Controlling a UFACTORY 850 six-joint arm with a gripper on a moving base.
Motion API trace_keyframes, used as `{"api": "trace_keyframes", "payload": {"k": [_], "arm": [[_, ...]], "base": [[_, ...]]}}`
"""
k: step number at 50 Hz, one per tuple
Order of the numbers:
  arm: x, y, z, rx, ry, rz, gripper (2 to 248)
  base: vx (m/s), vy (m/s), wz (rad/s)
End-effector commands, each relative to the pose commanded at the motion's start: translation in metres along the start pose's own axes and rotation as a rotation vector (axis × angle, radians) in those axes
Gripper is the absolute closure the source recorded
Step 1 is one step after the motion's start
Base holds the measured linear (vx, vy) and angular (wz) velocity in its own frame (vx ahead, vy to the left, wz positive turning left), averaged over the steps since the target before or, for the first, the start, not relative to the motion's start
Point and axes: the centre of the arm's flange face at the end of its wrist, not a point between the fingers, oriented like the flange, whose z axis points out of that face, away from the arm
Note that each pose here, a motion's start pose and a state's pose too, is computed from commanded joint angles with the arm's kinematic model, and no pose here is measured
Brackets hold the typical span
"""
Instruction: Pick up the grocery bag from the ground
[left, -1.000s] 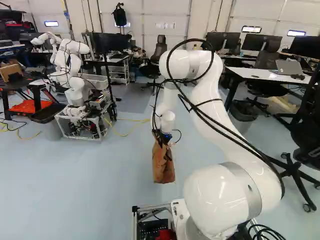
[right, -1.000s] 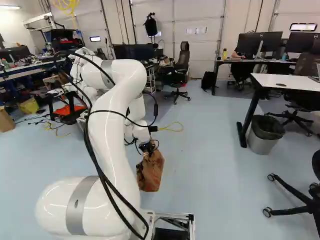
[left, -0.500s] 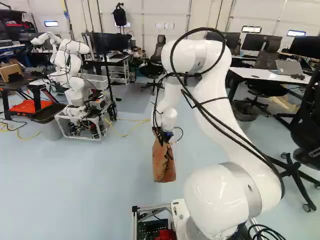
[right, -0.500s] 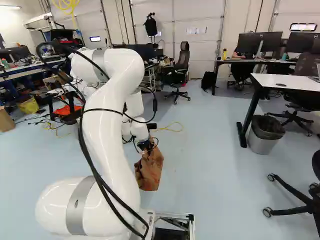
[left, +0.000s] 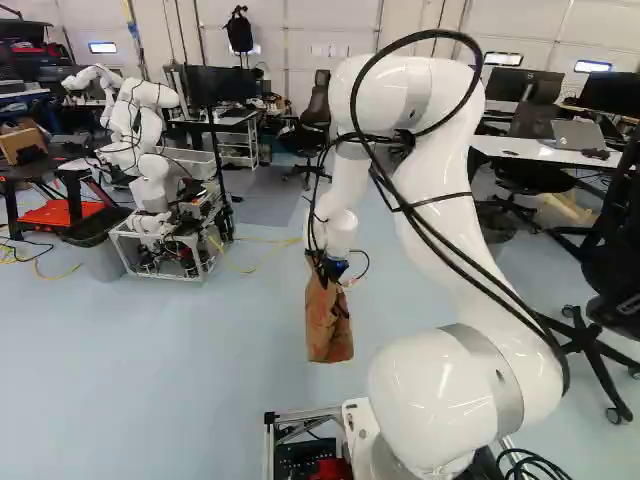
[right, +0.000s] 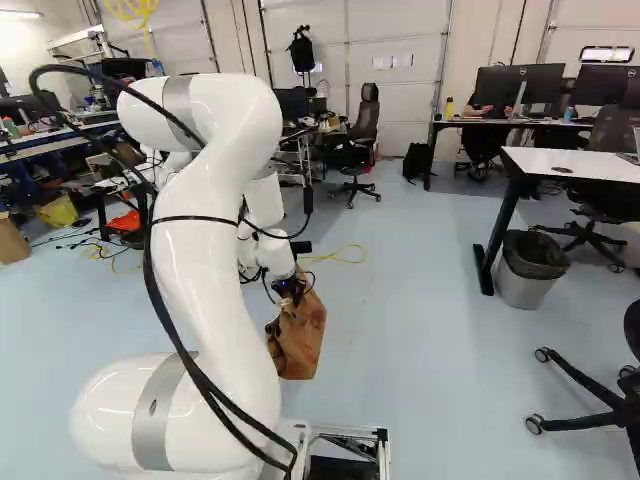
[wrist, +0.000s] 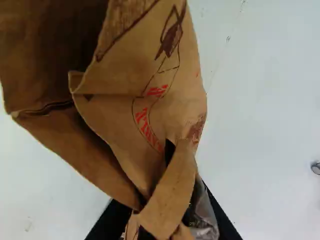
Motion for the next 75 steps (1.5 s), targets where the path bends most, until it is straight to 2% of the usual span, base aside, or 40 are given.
{"api": "trace_keyframes", "payload": {"k": [32,50,75], "arm": [[-0.015,-0.002,-0.051,0.001,0.045,-0.004,231],[-0.016,-0.001,-0.056,0.001,0.062,-0.002,231],[-0.022,0.004,-0.081,-0.003,0.155,0.008,231]], "base": [[0.0,0.0,0.0],[0.0,0.0,0.0],[0.0,0.0,0.0]]}}
